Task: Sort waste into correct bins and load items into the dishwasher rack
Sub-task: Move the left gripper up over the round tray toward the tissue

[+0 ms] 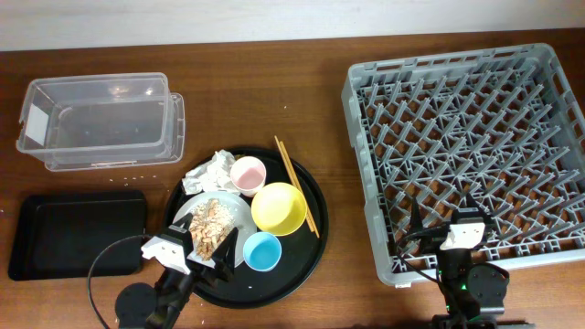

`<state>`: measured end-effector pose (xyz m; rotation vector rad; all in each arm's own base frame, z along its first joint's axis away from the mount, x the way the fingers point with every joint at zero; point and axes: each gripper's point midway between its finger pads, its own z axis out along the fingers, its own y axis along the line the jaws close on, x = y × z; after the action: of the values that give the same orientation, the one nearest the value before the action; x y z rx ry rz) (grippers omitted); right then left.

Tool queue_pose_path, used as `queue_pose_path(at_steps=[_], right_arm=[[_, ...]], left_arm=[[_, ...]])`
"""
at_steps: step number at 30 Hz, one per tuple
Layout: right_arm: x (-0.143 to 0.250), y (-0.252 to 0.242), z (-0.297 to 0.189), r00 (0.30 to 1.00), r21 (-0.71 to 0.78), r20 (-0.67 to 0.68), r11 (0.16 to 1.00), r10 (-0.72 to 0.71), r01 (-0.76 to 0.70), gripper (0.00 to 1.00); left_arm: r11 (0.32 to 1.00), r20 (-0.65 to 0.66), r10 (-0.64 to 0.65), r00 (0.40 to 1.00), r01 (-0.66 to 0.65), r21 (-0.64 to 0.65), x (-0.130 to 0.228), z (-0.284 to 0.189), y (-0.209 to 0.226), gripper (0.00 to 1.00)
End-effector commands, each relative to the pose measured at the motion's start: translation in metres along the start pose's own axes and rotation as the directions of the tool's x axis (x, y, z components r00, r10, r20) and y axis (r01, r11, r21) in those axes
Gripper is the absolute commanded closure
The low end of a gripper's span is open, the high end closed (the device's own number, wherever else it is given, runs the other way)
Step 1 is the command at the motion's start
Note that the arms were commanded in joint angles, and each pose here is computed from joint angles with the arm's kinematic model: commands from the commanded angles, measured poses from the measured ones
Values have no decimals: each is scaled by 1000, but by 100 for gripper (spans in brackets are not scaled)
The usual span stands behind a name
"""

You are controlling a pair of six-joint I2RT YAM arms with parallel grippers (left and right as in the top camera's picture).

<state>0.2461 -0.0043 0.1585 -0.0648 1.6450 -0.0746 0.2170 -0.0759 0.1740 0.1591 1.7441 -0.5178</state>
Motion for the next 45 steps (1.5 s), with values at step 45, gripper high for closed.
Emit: queue_pose_path(at_steps=[45], right_arm=[[3, -2, 0, 1000, 9, -3, 1000, -7, 7, 1]], left_arm=[[853, -516, -370, 772, 61, -519, -53, 35, 69, 1]])
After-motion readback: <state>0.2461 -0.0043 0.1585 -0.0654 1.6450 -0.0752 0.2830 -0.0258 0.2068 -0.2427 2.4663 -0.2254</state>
